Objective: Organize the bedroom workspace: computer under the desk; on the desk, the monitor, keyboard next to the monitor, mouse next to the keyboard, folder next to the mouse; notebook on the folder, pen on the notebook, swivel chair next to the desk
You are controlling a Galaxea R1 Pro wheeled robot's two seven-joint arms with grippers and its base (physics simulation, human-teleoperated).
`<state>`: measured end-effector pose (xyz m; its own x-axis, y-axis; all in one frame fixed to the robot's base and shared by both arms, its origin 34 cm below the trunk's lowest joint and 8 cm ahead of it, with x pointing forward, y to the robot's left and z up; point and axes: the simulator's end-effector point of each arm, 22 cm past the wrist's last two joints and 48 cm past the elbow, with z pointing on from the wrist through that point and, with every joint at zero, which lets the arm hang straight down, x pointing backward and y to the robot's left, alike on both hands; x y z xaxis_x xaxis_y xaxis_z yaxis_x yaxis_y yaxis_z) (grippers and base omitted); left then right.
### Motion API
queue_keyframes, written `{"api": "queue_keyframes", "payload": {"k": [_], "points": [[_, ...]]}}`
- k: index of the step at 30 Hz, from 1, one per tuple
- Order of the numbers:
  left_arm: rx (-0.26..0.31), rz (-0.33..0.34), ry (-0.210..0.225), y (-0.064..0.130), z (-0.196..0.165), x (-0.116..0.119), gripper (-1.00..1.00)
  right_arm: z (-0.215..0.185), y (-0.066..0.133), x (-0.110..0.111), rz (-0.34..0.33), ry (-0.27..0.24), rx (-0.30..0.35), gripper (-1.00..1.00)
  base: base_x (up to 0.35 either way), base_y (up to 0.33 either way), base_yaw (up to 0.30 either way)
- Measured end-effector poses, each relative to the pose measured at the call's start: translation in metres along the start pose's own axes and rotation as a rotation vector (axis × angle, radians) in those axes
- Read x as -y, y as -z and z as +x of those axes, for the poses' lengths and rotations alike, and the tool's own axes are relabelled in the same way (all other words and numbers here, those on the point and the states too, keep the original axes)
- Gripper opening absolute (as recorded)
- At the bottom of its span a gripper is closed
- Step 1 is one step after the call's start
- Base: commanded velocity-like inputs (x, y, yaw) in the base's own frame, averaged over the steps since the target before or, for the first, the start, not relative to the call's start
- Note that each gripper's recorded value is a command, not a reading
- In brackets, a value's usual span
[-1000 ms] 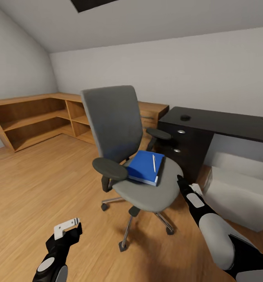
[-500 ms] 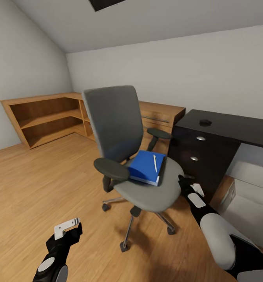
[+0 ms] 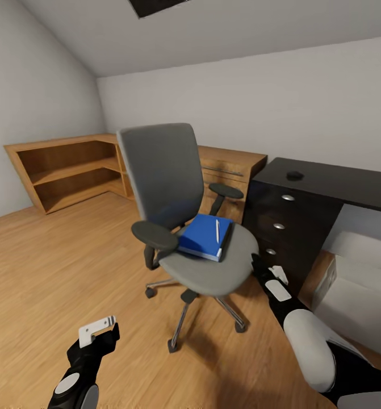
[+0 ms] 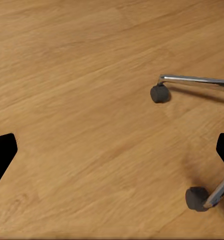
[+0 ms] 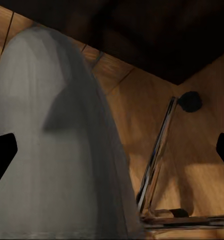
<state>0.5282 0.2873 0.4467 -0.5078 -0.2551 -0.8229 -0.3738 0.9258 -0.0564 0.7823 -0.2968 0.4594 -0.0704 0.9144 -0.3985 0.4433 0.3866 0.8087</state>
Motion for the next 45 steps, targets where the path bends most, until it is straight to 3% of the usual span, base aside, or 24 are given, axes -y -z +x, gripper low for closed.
{"api": "queue_keyframes", "payload": {"k": [12,22,31,45], "points": [[0.0,-0.001,0.0,0.0,0.0,-0.001,1.0,0.007,0.001,-0.005,-0.019,-0.001,-0.008,1.0,-0.286,0.0,0.0],[0.002,-0.001,0.001,0.0,-0.001,-0.001,1.0,0.028,0.003,-0.011,-0.025,-0.011,-0.038,1.0,-0.036,0.0,0.07],[0.005,-0.001,0.001,0.001,-0.001,0.0,1.0,0.022,0.003,-0.016,-0.034,-0.014,-0.024,1.0,0.218,0.0,0.23],[0.006,0.0,0.001,0.001,-0.002,0.0,1.0,0.023,0.003,-0.016,-0.036,-0.009,-0.029,1.0,0.319,0.0,0.016]]}}
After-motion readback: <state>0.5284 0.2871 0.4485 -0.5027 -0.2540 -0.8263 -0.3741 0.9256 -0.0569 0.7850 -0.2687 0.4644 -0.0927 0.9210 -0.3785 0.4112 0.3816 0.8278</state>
